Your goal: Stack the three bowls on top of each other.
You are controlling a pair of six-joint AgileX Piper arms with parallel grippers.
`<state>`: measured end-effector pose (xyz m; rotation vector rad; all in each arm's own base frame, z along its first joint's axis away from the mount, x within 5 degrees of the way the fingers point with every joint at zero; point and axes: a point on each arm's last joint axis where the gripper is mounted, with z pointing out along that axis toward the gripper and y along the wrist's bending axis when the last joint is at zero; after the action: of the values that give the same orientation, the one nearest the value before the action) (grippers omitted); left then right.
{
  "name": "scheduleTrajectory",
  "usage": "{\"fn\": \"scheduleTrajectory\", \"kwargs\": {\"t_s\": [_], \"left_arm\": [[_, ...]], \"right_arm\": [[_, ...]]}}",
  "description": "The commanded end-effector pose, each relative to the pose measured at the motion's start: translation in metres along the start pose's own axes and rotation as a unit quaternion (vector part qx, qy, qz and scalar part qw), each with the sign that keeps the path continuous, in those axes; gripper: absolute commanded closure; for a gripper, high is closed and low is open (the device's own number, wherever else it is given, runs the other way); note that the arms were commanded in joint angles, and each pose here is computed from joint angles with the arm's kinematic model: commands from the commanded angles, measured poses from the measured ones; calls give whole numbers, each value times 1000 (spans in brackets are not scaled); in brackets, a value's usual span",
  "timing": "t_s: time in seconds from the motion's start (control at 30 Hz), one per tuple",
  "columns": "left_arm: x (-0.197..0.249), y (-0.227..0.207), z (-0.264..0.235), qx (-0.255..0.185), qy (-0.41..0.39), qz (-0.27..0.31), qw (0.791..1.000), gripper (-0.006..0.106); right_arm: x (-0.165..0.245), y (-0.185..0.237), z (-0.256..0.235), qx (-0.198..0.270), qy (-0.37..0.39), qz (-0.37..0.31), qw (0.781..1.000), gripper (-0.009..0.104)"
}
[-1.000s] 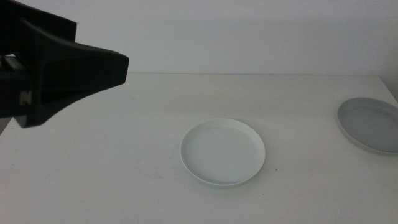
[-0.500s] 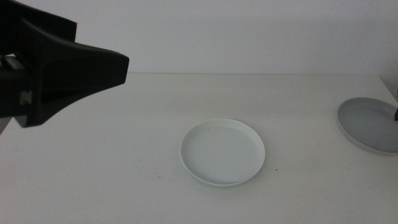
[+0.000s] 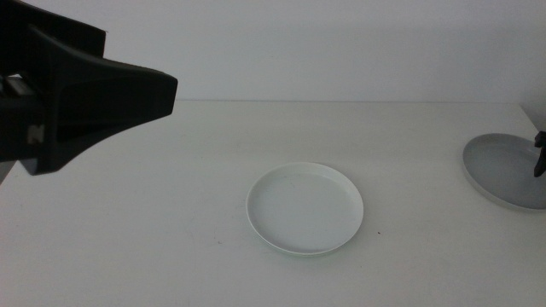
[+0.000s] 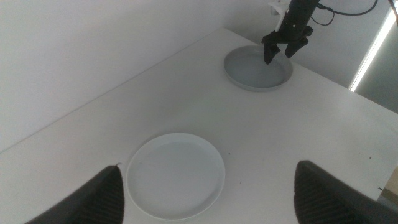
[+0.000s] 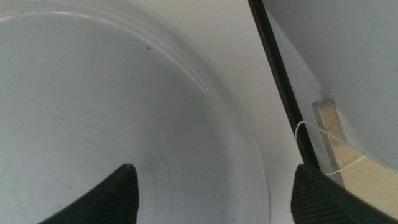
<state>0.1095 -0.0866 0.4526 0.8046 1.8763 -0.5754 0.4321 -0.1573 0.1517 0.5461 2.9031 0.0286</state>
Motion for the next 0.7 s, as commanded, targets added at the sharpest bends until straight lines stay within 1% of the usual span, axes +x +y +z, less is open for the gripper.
{"fn": "scheduleTrajectory", "kwargs": {"t_s": [0.0,0.1,0.2,0.27,0.37,0.43,0.47,0.53,0.67], "left_arm": [[-1,0,0,1,-8,-4,1000,7],[-1,0,0,1,-8,-4,1000,7],[-1,0,0,1,-8,-4,1000,7],[-1,0,0,1,-8,-4,1000,7],[-1,0,0,1,-8,-4,1000,7],[-1,0,0,1,-8,-4,1000,7],[-1,0,0,1,-8,-4,1000,7],[-1,0,0,1,-8,-4,1000,7],[-1,0,0,1,-8,-4,1000,7]], "right_arm": [[-3,-5,1,5,-8,3,1000,34],[-3,-6,4,7,-7,2,1000,35],[-3,-6,10,7,-7,3,1000,44],[-3,-6,14,7,-3,3,1000,53],[-3,-7,15,8,-4,2,1000,73],[-3,-7,15,8,-4,2,1000,90],[-3,-7,14,8,-4,2,1000,96],[-2,-6,12,7,0,-3,1000,98],[-3,1,-10,-4,-11,-12,1000,98]]}}
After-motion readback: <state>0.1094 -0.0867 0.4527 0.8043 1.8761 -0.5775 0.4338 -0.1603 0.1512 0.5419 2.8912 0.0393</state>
